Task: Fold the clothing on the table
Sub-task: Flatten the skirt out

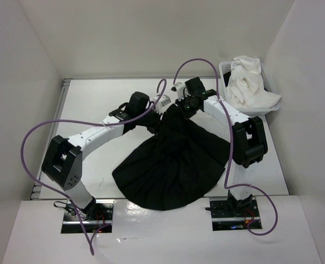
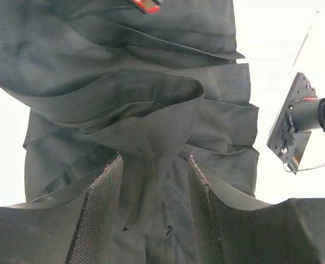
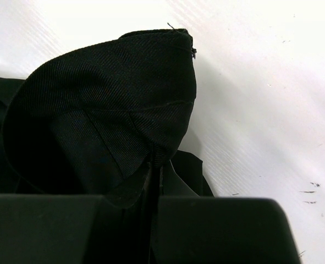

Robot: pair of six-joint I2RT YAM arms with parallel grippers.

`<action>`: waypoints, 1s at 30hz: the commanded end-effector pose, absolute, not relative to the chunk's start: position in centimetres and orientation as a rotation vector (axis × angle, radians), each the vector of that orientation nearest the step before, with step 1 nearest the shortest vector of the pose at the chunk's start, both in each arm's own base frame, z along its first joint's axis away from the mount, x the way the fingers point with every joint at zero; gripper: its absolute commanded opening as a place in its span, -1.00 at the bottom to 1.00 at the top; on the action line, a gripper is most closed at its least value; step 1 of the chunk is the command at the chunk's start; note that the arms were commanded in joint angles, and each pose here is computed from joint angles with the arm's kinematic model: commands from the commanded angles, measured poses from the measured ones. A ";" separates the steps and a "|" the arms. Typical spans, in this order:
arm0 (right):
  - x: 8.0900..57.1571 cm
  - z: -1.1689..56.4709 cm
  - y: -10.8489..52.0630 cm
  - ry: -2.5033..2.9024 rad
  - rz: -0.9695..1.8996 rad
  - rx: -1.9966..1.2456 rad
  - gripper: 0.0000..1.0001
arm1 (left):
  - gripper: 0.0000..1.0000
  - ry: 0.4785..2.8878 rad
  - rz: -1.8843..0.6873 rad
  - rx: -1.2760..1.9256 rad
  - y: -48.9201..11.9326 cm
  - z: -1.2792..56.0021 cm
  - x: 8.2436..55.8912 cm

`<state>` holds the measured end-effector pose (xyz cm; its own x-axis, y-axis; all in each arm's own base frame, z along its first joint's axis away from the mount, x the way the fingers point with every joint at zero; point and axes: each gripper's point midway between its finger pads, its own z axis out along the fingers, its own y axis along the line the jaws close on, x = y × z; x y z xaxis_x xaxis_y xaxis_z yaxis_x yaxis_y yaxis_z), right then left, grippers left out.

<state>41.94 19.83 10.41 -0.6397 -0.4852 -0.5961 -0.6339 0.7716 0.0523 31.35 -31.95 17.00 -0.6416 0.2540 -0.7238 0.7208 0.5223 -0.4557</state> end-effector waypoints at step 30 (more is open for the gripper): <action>42.4 12.0 19.7 2.331 0.342 -0.844 -1.00 | -0.27 2.142 -0.962 0.939 -34.9 15.3 31.5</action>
<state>41.98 19.81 10.42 -0.6327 -0.4928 -0.5974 -0.6408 0.7663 0.0465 31.13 -33.57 13.80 -0.6093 0.3590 -0.7071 0.7552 0.5347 -0.3792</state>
